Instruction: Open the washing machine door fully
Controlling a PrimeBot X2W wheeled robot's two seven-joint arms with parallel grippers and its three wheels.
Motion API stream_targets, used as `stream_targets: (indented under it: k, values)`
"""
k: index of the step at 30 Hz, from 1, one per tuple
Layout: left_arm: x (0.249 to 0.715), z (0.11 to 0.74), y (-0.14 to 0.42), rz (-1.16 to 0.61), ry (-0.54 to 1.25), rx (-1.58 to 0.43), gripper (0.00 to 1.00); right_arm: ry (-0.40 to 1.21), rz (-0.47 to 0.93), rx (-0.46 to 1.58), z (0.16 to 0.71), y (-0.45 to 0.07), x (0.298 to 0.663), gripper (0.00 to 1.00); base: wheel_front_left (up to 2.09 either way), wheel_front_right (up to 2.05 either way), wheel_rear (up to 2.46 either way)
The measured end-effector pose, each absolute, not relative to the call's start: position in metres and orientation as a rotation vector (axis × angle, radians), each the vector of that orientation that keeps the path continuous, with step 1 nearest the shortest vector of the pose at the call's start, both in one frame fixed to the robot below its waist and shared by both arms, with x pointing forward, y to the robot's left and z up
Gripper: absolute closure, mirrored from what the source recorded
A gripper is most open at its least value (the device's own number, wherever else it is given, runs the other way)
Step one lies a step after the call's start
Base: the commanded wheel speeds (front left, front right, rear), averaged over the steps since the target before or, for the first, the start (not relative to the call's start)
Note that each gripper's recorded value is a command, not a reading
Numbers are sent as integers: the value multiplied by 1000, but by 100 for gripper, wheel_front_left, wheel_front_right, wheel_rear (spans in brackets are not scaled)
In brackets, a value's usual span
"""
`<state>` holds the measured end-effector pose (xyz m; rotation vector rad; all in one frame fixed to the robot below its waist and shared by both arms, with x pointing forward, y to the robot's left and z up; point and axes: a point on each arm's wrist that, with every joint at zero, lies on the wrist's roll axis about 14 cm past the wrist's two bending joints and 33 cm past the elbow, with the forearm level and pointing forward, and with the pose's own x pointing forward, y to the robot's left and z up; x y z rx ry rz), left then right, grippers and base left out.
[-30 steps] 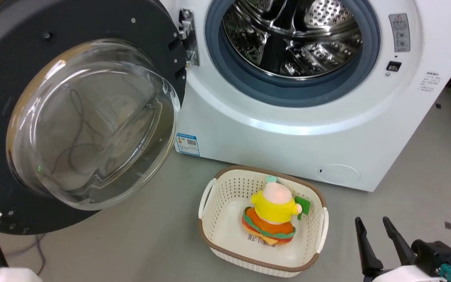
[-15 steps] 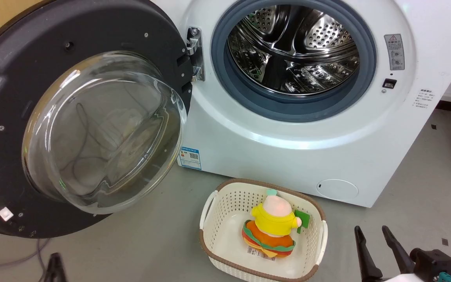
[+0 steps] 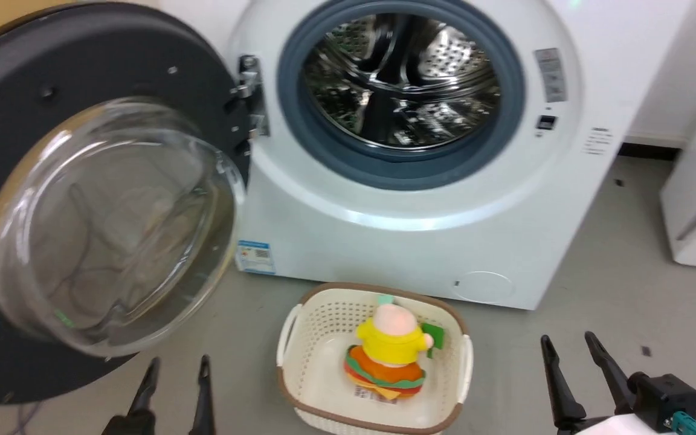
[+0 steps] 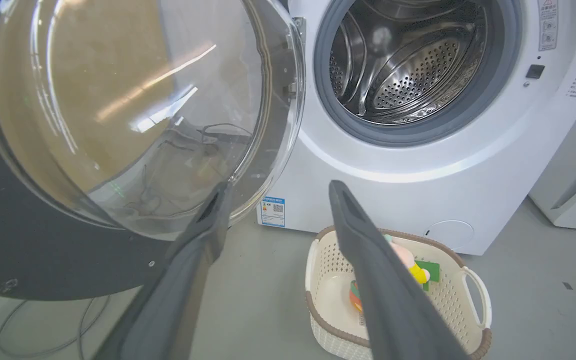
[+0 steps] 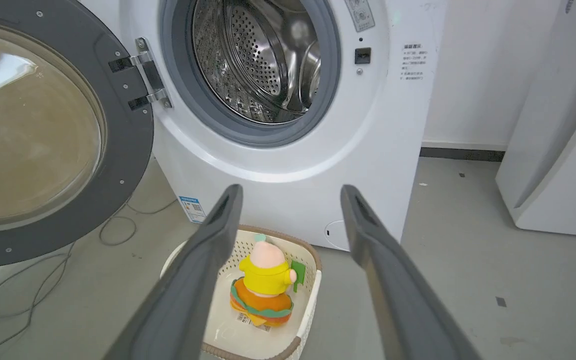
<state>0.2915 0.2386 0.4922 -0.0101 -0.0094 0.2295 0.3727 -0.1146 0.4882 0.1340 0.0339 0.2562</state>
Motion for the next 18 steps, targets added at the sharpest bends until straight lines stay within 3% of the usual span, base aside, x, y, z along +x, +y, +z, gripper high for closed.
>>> stream_targets:
  k: [18]
  values:
    - [337,497,185,13,-15,33,0,0,119,42,505,-163,341,0,0,0,0]
